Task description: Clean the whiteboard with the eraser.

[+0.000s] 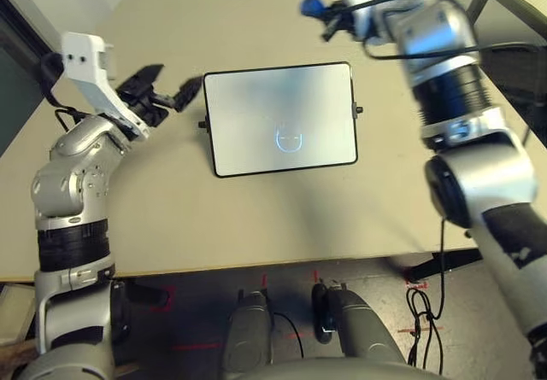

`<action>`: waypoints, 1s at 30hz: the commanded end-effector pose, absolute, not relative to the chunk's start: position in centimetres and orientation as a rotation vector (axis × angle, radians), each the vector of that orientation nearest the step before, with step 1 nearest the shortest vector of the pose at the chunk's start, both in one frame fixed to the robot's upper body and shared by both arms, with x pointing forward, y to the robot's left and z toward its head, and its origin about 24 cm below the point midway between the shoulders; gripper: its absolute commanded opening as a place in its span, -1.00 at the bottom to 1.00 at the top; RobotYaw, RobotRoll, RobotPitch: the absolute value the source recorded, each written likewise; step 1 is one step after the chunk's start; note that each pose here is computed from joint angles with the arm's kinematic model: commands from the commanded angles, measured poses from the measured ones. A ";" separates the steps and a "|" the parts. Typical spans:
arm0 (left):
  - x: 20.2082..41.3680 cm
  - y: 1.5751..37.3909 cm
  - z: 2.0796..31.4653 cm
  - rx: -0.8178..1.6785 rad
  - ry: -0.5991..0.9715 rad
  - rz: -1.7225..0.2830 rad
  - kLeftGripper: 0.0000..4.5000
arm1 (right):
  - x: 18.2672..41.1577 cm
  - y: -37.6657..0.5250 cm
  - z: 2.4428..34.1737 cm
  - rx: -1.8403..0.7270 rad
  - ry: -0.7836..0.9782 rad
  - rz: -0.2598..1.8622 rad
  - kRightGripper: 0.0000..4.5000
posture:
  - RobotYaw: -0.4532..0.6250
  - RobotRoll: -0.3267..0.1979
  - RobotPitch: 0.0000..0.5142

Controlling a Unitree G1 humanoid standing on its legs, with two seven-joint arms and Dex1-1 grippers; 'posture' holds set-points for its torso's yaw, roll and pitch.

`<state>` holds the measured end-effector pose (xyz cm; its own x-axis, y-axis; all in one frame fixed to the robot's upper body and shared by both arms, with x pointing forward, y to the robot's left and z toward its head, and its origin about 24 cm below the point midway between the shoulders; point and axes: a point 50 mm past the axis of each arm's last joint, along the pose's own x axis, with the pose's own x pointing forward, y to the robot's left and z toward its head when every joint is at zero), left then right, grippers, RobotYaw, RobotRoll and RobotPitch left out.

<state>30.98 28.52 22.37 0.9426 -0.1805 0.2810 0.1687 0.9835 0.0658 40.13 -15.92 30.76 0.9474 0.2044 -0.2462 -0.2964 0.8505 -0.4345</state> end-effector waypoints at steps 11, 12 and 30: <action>31.9 33.7 16.1 0.032 -0.198 0.078 1.00 | 37.1 -20.0 15.7 -0.172 0.741 0.151 -0.88 | -0.14 0.25 -0.52; 31.9 33.8 15.9 0.037 -0.195 0.085 1.00 | 37.1 -19.9 15.4 -0.159 0.739 0.146 -0.88 | -0.14 0.25 -0.51; 32.3 33.4 14.8 0.010 -0.163 0.115 1.00 | 38.0 -21.7 15.7 -0.088 0.493 0.192 0.58 | -0.13 0.25 -0.35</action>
<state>32.20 33.29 15.15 0.9790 0.1001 0.1777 -0.1032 0.9946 0.0080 38.17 -20.82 16.02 0.8576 0.1476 -0.4927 -0.2043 0.9769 -0.0630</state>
